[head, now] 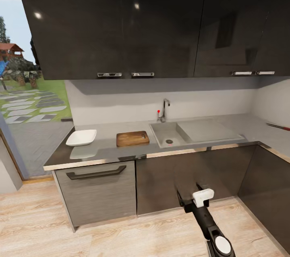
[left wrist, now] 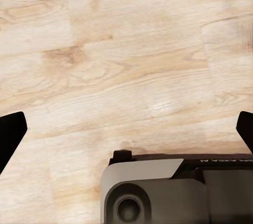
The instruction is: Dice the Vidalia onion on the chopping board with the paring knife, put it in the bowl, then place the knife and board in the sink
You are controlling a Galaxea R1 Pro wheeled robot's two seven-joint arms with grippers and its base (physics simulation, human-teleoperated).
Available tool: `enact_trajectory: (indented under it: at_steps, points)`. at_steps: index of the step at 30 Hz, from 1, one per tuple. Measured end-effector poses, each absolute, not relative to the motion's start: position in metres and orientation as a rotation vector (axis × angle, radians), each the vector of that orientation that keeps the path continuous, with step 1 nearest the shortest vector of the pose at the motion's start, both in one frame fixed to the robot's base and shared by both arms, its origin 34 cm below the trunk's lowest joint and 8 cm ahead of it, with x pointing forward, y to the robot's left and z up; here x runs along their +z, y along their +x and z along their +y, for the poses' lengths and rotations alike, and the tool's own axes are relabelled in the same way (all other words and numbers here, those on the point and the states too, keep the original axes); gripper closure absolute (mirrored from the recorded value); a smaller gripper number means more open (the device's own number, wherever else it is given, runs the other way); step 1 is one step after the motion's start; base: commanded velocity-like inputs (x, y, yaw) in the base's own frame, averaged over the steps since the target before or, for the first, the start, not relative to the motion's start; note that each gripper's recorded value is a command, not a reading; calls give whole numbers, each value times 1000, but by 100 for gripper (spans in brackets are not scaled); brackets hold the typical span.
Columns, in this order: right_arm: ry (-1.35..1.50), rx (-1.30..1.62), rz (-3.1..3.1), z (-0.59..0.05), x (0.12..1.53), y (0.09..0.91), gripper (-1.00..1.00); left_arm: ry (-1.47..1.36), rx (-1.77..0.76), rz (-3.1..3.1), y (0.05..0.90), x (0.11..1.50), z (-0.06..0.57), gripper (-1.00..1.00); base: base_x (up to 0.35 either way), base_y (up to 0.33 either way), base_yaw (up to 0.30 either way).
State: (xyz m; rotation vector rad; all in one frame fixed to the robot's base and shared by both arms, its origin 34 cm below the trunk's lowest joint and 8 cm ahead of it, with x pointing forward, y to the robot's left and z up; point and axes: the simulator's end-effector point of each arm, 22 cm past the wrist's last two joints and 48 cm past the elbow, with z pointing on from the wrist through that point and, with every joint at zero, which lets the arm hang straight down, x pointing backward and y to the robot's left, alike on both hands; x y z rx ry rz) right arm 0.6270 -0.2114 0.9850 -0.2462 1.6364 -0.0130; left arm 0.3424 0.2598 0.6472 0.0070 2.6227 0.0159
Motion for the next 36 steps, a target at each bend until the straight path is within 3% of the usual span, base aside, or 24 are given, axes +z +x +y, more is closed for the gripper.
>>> enact_trajectory:
  at_steps: [12,27,36]
  points:
    - [-75,-7,1882,-253,876,586,-100,5,32,2628,340,646,269,-100,0,0,-10]
    - [-28,9,1937,-257,852,571,-100,4,30,2629,338,646,268,-100,0,0,-203]
    - [-27,9,1937,-257,852,571,-100,5,28,2625,340,647,267,-100,0,0,-48]
